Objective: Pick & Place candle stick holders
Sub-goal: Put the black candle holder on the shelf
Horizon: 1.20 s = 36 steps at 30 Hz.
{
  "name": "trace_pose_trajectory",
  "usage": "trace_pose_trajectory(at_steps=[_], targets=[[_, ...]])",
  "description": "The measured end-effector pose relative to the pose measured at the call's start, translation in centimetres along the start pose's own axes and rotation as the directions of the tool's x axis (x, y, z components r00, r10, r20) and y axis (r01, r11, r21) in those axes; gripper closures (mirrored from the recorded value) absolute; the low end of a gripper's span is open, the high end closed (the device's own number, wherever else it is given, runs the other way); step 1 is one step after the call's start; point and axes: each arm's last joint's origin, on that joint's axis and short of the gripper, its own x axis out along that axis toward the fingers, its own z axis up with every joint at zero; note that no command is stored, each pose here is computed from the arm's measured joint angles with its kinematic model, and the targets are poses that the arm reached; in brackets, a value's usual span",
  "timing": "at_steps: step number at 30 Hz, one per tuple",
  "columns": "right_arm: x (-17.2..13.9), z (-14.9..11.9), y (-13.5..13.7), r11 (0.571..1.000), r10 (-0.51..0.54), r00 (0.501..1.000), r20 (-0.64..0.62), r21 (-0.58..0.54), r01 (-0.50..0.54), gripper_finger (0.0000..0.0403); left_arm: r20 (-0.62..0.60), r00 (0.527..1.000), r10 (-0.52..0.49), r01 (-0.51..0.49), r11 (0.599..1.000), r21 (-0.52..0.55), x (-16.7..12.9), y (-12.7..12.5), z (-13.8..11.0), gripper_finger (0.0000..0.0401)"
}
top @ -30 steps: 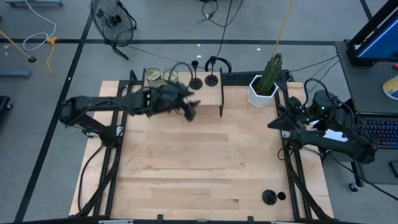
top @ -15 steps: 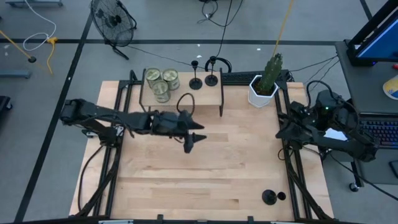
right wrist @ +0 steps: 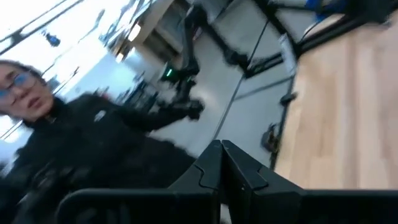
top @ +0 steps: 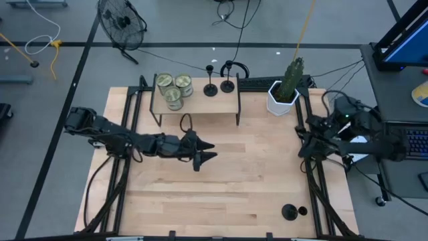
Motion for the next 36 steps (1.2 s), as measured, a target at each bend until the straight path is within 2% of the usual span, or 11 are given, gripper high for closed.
trace_pose_trajectory(at_steps=[6, 9, 12, 18, 25, 30, 34, 36], targets=[[2.8, 0.9, -0.4, 0.999, 0.047, 0.976, -0.213, 0.028, -0.042, 0.0403, 0.044, 0.998, 0.042, -0.042, 0.999, 0.005, -0.3, -0.6, -0.3, 0.0162], [4.3, 0.7, -0.5, 0.998, 0.011, 0.936, -0.352, 0.061, 0.011, 0.0403, 0.050, 0.998, 0.050, -0.050, 0.999, 0.002, -0.3, -0.6, -0.3, 0.0162], [5.7, 0.4, -0.2, 0.991, -0.068, 0.864, -0.500, 0.063, 0.114, 0.0403, 0.051, 0.997, 0.054, -0.054, 0.998, 0.012, -0.3, -0.5, -0.3, 0.0162], [7.9, -0.5, 1.5, 0.951, -0.214, 0.670, -0.711, 0.005, 0.309, 0.0403, 0.031, 0.997, 0.069, -0.070, 0.997, 0.044, -0.3, -0.4, -0.5, 0.0162], [11.2, -2.7, 3.4, 0.896, -0.232, 0.560, -0.795, 0.050, 0.442, 0.0403, -0.048, 0.996, 0.069, -0.066, 0.996, 0.059, -0.3, -0.1, -1.1, 0.0162], [13.3, -4.9, 4.2, 0.825, -0.296, 0.499, -0.814, 0.046, 0.563, 0.0403, -0.078, 0.996, 0.053, -0.045, 0.995, 0.091, -0.3, -0.1, -1.2, 0.0162], [14.6, -6.3, 5.1, 0.774, -0.326, 0.500, -0.802, 0.078, 0.628, 0.0403, -0.098, 0.993, 0.060, -0.049, 0.992, 0.115, -0.3, 0.0, -1.5, 0.0162], [14.8, -7.1, 5.4, 0.728, -0.359, 0.481, -0.800, 0.083, 0.681, 0.0403, -0.103, 0.993, 0.056, -0.043, 0.991, 0.125, -0.4, -0.1, -1.5, 0.0162]])
